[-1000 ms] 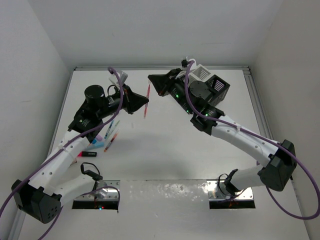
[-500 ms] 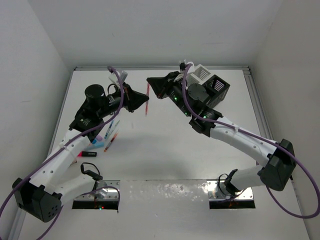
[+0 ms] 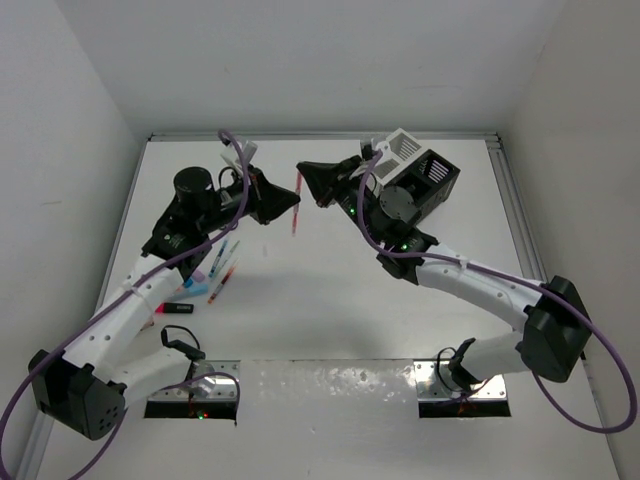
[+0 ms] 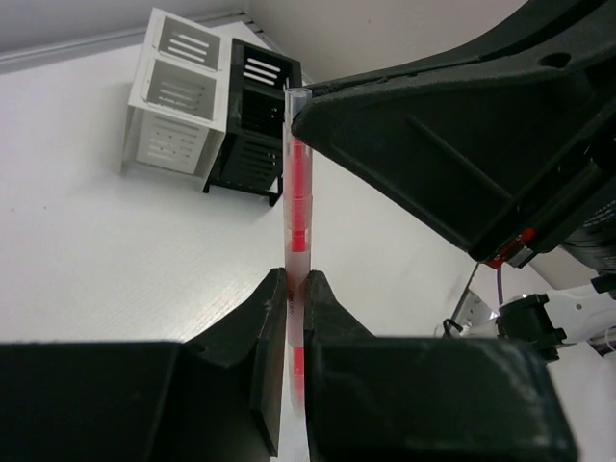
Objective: Sort the stationery into containers
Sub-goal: Close the pen cap on the pen.
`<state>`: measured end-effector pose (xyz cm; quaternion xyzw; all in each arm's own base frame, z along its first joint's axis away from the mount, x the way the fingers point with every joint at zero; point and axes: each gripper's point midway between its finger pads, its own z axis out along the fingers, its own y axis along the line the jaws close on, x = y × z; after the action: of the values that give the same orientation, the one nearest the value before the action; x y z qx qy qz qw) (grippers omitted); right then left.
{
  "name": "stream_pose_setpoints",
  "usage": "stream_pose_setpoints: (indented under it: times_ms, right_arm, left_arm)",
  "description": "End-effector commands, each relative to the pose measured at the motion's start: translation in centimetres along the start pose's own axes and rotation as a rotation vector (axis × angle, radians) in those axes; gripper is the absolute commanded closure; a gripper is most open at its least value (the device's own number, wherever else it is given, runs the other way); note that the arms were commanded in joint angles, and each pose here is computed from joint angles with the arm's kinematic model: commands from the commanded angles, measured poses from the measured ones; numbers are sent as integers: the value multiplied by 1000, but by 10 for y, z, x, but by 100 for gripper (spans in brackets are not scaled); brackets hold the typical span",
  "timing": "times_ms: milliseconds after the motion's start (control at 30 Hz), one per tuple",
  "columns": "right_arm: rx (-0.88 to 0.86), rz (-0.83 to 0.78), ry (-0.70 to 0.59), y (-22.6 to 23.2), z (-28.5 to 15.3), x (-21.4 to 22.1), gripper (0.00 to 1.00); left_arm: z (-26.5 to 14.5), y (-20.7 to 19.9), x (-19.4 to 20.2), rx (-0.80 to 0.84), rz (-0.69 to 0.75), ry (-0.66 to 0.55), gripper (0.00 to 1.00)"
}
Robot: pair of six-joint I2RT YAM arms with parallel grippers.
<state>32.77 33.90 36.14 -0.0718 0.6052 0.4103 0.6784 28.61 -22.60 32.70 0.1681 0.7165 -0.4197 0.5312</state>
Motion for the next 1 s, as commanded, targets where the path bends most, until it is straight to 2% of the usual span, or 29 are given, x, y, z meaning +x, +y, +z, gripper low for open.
stream_pose_setpoints:
  times_ms: [0,233,500,700,967]
  right_arm:
    - [-83,-103,132,2,-18,53,100]
    - [-137,-120,228,7,-32,104,100]
    - [-88,-115,365,-17,-67,162,100]
    - [-96,-104,400,-15,-72,178,100]
    - [-148,-101,389,0,-65,168,100]
  left_arm:
    - [-8,-26,-69,76,120,-211,100]
    - [-5,-21,-77,67,163,-230,100]
    - [-11,-10,-99,24,238,-305,100]
    - [-9,-2,-83,11,261,-267,100]
    - [-8,13,-63,-35,296,-208,100]
